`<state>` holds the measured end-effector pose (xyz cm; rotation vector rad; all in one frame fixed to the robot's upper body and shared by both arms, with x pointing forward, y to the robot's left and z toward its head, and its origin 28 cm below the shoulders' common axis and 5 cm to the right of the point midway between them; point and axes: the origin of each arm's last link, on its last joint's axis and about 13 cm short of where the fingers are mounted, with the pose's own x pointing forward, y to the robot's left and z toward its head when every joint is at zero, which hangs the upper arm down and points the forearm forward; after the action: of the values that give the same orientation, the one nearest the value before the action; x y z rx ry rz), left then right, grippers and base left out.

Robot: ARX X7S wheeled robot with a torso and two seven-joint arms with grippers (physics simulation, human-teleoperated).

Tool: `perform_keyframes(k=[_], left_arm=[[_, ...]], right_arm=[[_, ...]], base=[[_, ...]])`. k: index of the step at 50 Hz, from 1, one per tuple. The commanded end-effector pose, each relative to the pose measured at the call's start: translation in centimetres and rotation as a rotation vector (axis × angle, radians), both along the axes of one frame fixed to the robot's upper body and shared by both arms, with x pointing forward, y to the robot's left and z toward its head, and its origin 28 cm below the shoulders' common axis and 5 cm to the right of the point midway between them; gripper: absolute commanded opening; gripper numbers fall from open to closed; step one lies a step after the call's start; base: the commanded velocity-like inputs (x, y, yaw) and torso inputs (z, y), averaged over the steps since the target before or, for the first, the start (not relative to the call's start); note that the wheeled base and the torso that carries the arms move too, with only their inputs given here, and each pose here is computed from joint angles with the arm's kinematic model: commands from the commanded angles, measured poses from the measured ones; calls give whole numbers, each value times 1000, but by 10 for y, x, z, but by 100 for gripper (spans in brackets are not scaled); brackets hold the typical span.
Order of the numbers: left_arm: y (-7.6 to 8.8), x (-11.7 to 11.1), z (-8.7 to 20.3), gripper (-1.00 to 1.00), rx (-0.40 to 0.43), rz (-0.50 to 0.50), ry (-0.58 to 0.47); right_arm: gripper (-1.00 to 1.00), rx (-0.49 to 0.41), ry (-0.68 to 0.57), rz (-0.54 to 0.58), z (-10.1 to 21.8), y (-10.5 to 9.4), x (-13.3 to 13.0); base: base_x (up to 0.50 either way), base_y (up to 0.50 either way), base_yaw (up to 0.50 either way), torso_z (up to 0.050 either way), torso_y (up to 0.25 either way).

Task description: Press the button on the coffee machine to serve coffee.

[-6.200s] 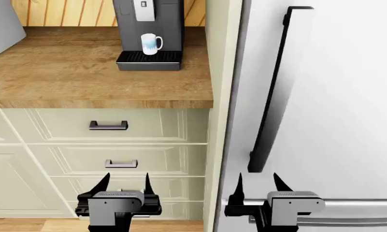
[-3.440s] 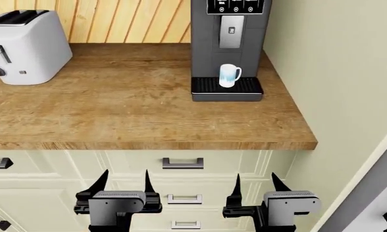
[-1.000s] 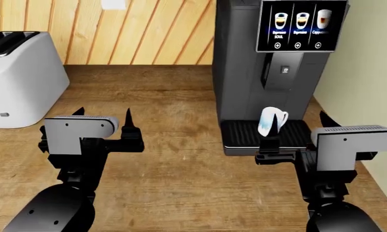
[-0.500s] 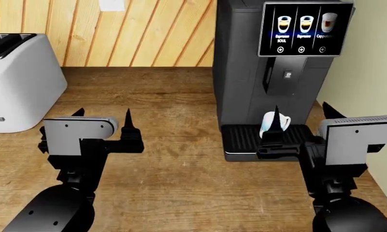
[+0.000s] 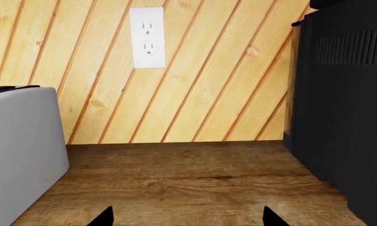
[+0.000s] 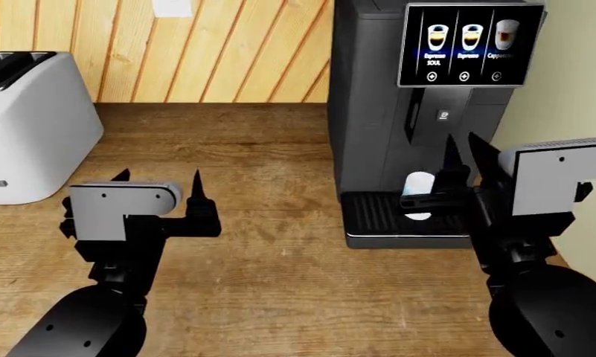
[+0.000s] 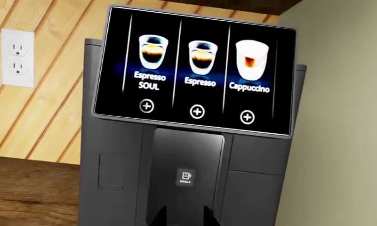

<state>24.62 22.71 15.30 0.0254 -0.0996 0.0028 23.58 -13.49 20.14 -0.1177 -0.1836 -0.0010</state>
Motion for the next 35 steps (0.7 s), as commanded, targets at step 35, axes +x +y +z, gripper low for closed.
perform_keyframes(k=[35], left_arm=[[3,0,-2,100,-2,10,-1]], right_arm=[[-100,-28,-16,-8,13,-3,18]], base=[[0,0,0,0,0]])
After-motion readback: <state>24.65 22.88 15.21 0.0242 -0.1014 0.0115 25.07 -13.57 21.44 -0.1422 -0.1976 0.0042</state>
